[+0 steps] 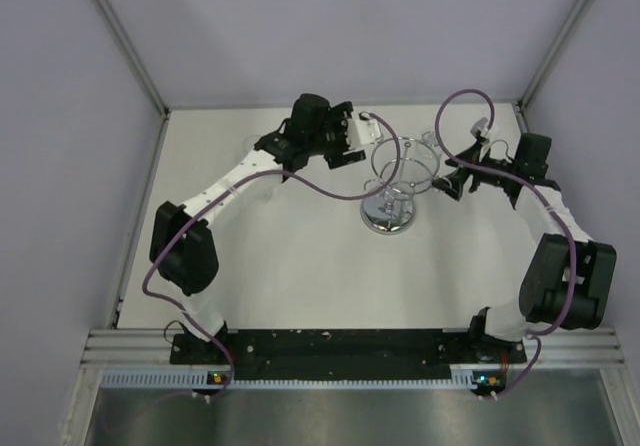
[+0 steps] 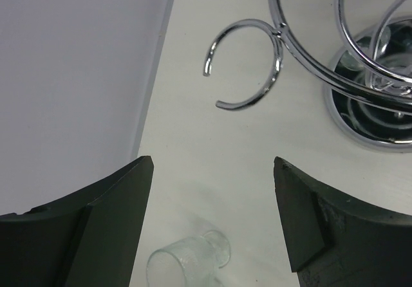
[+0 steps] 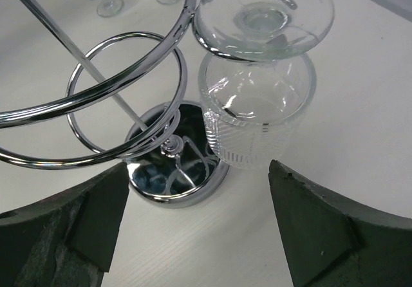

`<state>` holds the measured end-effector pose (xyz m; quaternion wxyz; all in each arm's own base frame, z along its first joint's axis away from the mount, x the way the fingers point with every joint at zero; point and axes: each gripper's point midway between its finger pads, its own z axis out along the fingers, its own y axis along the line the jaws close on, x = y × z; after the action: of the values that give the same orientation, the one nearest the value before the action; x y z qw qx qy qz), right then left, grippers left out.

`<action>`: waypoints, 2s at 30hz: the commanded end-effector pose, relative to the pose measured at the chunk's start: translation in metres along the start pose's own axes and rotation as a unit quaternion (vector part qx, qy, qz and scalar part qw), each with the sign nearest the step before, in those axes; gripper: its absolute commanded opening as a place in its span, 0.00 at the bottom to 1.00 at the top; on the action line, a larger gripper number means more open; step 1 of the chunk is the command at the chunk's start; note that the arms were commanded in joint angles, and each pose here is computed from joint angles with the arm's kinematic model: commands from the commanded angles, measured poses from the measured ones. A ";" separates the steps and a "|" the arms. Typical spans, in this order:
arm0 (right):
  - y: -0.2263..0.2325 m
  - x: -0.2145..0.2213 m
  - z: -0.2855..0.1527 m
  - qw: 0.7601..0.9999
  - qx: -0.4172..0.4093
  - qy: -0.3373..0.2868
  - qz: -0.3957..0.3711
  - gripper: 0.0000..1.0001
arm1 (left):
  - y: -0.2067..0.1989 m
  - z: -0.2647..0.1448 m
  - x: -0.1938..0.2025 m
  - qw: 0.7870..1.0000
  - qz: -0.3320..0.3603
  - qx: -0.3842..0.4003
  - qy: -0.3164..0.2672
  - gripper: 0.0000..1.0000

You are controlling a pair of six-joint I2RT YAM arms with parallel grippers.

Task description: Take the wine glass off the wine glass rack

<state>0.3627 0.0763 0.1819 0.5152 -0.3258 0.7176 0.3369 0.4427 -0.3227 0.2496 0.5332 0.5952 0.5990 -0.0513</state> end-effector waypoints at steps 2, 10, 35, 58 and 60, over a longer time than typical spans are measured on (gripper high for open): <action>-0.031 -0.032 0.002 0.996 0.028 -0.033 -0.075 0.88 | 0.006 -0.042 -0.028 0.999 0.000 -0.016 -0.032 0.81; -0.053 -0.044 0.019 0.992 0.041 -0.052 -0.106 0.91 | 0.011 -0.055 -0.022 0.999 -0.031 -0.039 -0.011 0.80; -0.040 -0.032 0.049 0.992 -0.003 -0.070 -0.103 0.71 | 0.017 -0.064 -0.020 0.998 -0.038 -0.052 0.010 0.80; -0.048 -0.070 0.031 0.987 0.058 -0.105 -0.103 0.00 | 0.009 -0.063 -0.016 0.998 -0.046 -0.046 0.003 0.80; -0.053 -0.068 0.030 0.987 0.073 -0.104 -0.103 0.00 | 0.009 -0.063 -0.017 0.998 -0.046 -0.046 0.002 0.80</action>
<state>0.4303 0.0869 0.1909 0.5870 -0.3120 0.6799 0.3096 0.4126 -0.2879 0.2570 0.5135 0.5566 0.6516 -0.0446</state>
